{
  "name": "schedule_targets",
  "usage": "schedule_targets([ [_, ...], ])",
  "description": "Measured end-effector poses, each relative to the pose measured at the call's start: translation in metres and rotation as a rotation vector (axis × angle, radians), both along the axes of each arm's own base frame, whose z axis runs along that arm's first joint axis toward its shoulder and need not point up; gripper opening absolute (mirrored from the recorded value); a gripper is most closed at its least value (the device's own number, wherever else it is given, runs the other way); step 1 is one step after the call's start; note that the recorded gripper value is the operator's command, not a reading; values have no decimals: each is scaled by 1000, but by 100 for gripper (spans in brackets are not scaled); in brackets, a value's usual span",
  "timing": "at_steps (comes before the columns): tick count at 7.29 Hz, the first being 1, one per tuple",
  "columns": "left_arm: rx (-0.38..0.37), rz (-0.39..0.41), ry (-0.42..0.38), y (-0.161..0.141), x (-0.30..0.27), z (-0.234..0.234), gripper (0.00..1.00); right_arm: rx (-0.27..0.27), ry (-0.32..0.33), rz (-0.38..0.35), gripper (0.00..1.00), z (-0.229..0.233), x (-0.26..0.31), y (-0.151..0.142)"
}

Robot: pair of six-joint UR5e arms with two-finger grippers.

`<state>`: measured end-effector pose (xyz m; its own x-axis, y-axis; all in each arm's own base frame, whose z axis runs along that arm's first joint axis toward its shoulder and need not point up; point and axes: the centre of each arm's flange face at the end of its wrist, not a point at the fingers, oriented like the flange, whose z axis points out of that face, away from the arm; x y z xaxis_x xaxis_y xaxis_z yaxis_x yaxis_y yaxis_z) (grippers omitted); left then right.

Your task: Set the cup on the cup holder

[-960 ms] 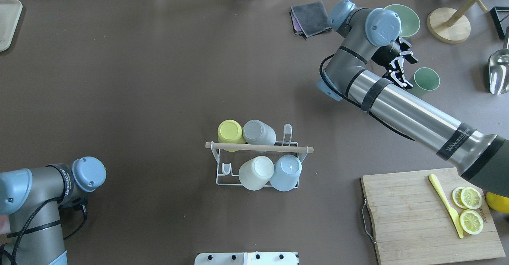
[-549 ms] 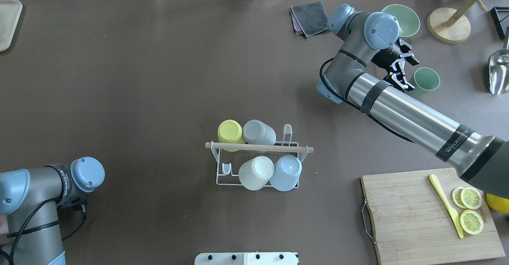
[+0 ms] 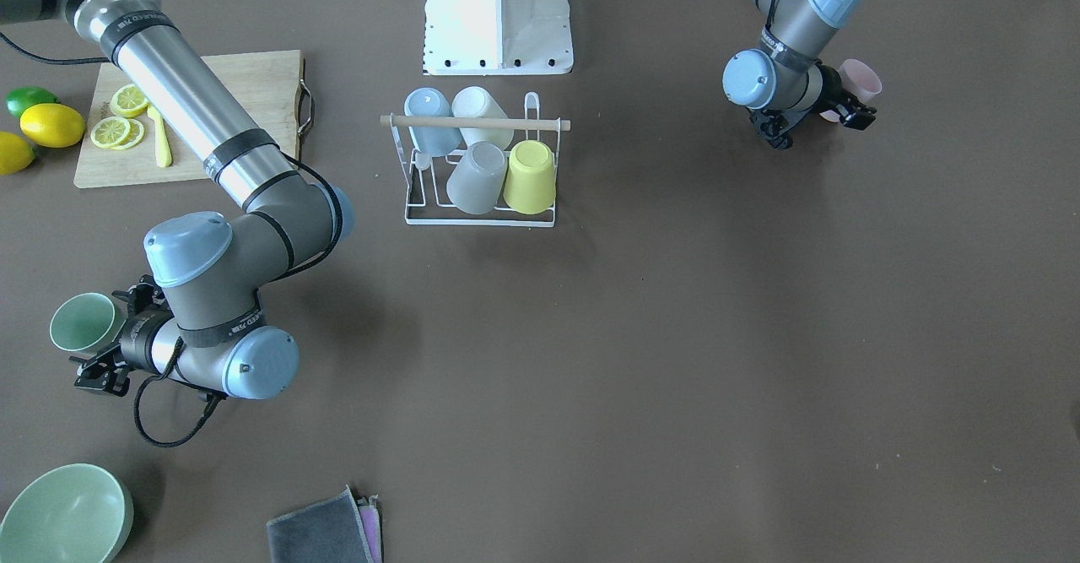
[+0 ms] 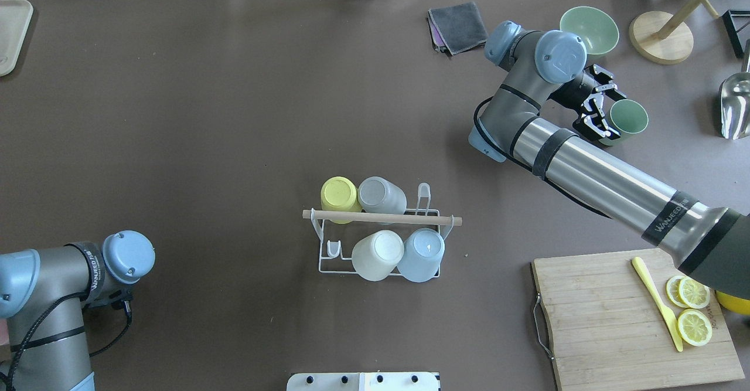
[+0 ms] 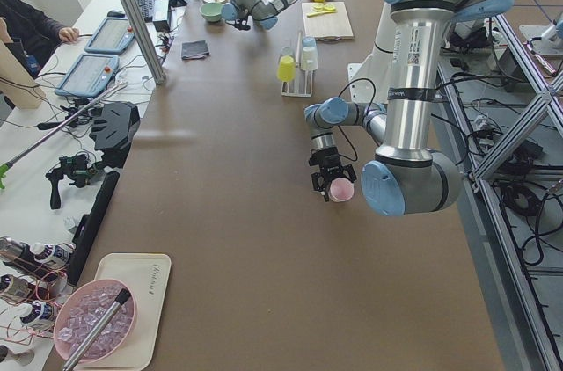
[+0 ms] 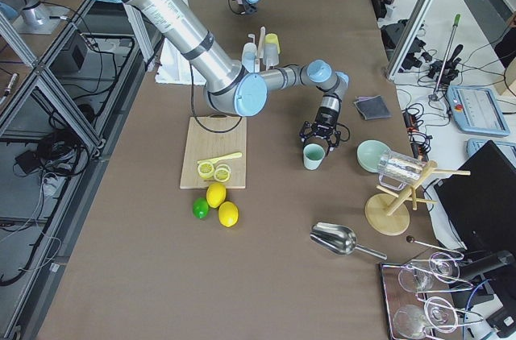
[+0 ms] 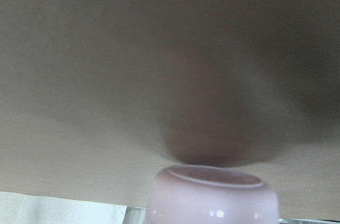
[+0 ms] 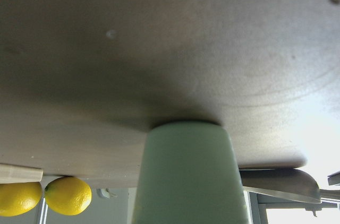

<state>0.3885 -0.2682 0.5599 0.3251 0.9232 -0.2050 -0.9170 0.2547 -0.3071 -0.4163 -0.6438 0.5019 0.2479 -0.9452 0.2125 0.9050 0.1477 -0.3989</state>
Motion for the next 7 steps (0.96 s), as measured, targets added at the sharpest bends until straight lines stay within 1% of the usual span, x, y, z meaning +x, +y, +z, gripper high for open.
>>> schedule_targets([
  [3, 9, -6, 16, 1, 3, 0, 97, 3, 29, -20, 100, 15, 5, 4],
  [4, 10, -6, 18, 1, 4, 0, 97, 4, 33, -23, 95, 17, 6, 4],
  [5, 10, -6, 19, 1, 4, 0, 94, 5, 35, -25, 73, 18, 6, 4],
  [6, 10, -6, 19, 1, 5, 1, 88, 4, 36, -27, 58, 18, 7, 5],
  [7, 10, -6, 20, 1, 5, 1, 80, 2, 35, -35, 49, 17, 7, 5],
])
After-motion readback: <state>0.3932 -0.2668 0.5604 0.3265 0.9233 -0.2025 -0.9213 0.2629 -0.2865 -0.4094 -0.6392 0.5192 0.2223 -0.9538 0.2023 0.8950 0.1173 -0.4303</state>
